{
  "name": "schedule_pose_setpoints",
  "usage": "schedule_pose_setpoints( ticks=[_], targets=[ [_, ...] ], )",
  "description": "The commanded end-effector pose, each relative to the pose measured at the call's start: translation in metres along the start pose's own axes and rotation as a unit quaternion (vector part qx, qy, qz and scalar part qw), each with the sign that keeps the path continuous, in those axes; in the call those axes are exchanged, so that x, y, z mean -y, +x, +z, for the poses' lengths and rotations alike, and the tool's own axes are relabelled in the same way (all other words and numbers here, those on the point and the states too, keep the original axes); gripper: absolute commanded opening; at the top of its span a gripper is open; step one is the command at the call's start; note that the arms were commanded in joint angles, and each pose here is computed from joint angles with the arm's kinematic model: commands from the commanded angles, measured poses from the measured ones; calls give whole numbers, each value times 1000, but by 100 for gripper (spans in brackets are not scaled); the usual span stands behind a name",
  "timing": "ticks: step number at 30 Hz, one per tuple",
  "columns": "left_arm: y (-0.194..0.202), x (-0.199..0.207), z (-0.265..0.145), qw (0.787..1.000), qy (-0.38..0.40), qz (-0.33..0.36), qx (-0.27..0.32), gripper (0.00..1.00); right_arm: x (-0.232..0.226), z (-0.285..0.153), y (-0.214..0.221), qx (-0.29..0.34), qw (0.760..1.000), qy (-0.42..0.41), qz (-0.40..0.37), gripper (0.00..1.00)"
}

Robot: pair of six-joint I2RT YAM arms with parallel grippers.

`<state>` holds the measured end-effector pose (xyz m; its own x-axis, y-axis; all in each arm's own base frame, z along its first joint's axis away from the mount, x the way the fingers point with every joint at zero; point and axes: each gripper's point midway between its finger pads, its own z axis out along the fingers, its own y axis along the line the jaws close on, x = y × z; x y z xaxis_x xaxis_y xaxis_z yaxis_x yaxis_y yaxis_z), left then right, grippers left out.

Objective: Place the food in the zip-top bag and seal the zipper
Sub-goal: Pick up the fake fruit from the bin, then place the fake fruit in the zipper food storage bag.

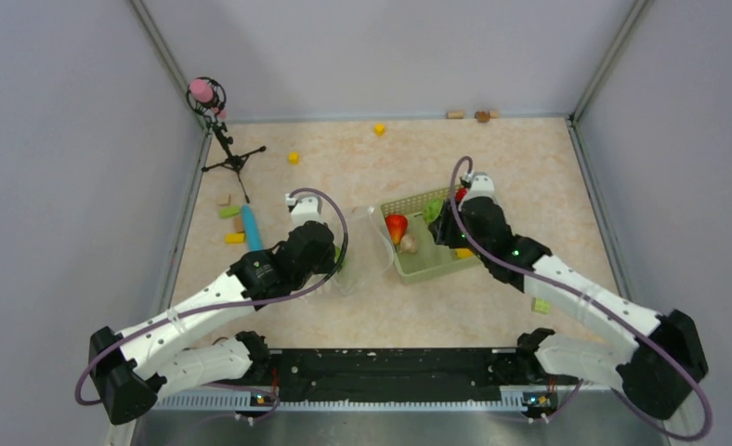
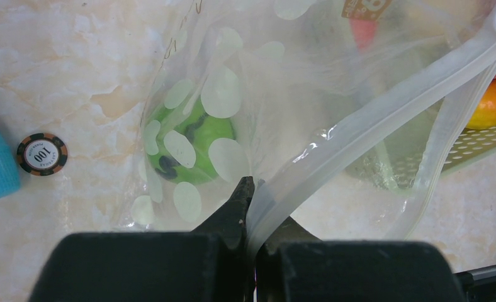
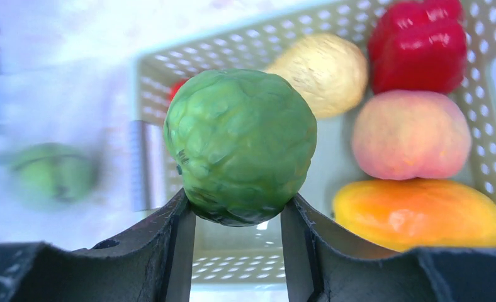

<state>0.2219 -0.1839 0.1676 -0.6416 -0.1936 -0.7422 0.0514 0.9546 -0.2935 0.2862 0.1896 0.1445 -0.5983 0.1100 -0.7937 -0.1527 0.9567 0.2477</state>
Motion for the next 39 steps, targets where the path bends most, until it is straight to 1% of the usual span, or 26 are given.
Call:
schedule_pose_setpoints(
  ticks=[1, 4, 5, 7, 9, 11, 13, 15, 18, 20, 22, 26, 29, 32, 36, 37, 39],
  targets=[
    [-18, 13, -5, 1000, 21, -8, 21, 0, -41, -36, -25, 69, 988, -137, 32, 24],
    [-17, 14, -5, 1000, 24, -7, 19, 0, -77, -66, -33, 92, 960, -260, 44, 24],
    [-17, 14, -5, 999, 24, -7, 19, 0, -92, -79, -38, 102, 945, -307, 43, 24],
    [-17, 14, -5, 1000, 23, -8, 19, 0, -116, -99, -37, 99, 921, -376, 33, 24],
    [-17, 15, -5, 999, 25, -8, 19, 0, -141, -113, -32, 93, 904, -417, 14, 25],
    [-17, 15, -6, 999, 26, -8, 18, 0, -164, -113, -20, 78, 901, -427, -16, 26],
    [-17, 15, -6, 999, 27, -8, 19, 0, -182, -110, -10, 62, 903, -424, -39, 27],
    [-18, 14, -7, 999, 26, -10, 22, 0, -194, -101, -3, 53, 908, -414, -41, 28],
    [-21, 11, -8, 999, 19, -11, 28, 0, -203, -89, -1, 75, 909, -410, 4, 29],
    [-21, 12, -10, 999, 24, -13, 27, 0, -207, -81, 4, 77, 912, -403, 15, 29],
    [-21, 14, -12, 999, 34, -15, 27, 0, -210, -70, 9, 72, 923, -377, 16, 31],
    [-19, 18, -14, 998, 49, -18, 24, 0, -221, -57, 20, 56, 936, -348, 8, 38],
    [-20, 19, -16, 998, 52, -19, 24, 0, -221, -43, 19, 47, 951, -303, 26, 41],
    [-21, 19, -17, 998, 55, -22, 27, 0, -221, -29, 20, 41, 965, -256, 30, 52],
    [-21, 18, -17, 998, 54, -23, 29, 0, -223, -22, 18, 34, 977, -210, 23, 72],
    [-22, 18, -17, 998, 54, -23, 30, 0, -223, -22, 18, 33, 978, -203, 23, 75],
    [-21, 19, -18, 998, 57, -22, 27, 0, -221, -22, 19, 31, 980, -195, 26, 78]
  ],
)
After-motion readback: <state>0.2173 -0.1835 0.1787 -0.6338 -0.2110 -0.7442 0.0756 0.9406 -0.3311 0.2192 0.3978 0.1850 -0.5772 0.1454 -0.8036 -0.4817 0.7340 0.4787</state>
